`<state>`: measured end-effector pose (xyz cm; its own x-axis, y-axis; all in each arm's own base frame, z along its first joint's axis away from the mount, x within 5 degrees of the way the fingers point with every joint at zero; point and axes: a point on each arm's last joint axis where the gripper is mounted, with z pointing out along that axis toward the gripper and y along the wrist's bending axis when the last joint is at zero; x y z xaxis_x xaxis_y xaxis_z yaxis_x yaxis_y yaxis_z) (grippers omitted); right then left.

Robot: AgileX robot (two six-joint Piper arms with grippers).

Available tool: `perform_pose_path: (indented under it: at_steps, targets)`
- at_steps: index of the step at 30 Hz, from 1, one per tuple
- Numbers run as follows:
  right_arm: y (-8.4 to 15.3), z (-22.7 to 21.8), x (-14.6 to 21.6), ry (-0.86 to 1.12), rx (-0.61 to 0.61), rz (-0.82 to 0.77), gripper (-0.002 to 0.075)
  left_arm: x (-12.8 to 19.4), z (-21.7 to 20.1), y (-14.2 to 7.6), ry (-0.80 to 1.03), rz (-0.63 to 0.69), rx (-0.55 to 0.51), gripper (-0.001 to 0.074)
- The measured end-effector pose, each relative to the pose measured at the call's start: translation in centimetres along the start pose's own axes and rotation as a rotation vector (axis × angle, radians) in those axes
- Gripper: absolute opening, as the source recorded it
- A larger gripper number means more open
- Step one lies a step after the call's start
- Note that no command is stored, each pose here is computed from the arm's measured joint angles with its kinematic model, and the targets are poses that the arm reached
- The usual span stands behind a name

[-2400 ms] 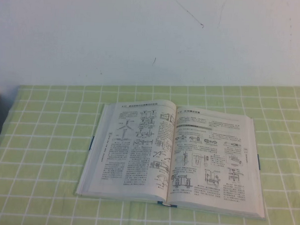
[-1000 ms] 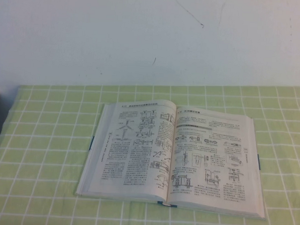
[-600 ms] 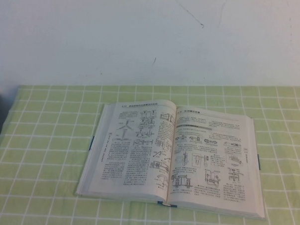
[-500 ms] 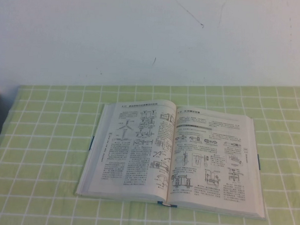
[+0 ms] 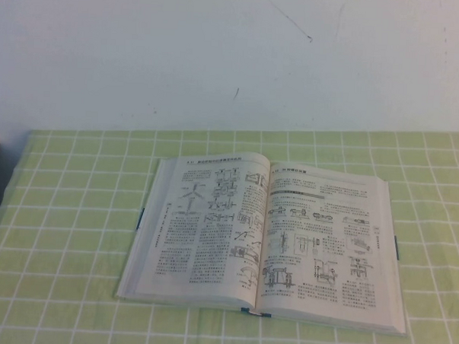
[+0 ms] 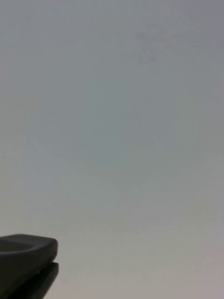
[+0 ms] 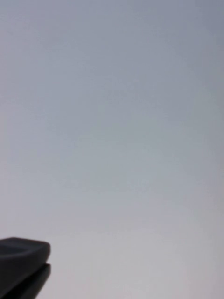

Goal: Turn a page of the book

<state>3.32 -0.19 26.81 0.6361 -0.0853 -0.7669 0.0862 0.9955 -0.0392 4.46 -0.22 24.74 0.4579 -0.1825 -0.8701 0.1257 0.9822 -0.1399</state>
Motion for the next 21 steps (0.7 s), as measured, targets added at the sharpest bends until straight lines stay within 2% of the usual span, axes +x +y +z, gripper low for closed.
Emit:
perform_pose_path:
  at_steps: [6,9,14,18,21]
  targets:
    - [-0.1,2.2,-3.2,0.371,-0.027,-0.02,-0.0003,-4.7,1.2,-0.8,0.148,-0.026,-0.022,-0.0004]
    - [-0.2,3.6,-4.4,0.589,-0.049,-0.05,-0.0003,-6.5,2.3,-1.1,0.279,-0.043,-0.043,-0.0004]
    - [0.3,6.8,-4.3,0.968,-0.159,-0.07,-0.0003,-6.7,5.0,-1.6,0.581,-0.099,-0.057,-0.0004]
    - [1.7,9.6,-2.6,1.134,-0.326,-0.018,-0.0003,-5.2,8.0,-2.6,0.784,-0.182,0.007,-0.0004]
    - [2.8,11.2,-0.5,1.192,-0.424,0.061,-0.0003,-3.8,10.1,-3.5,0.858,-0.245,0.105,-0.0004]
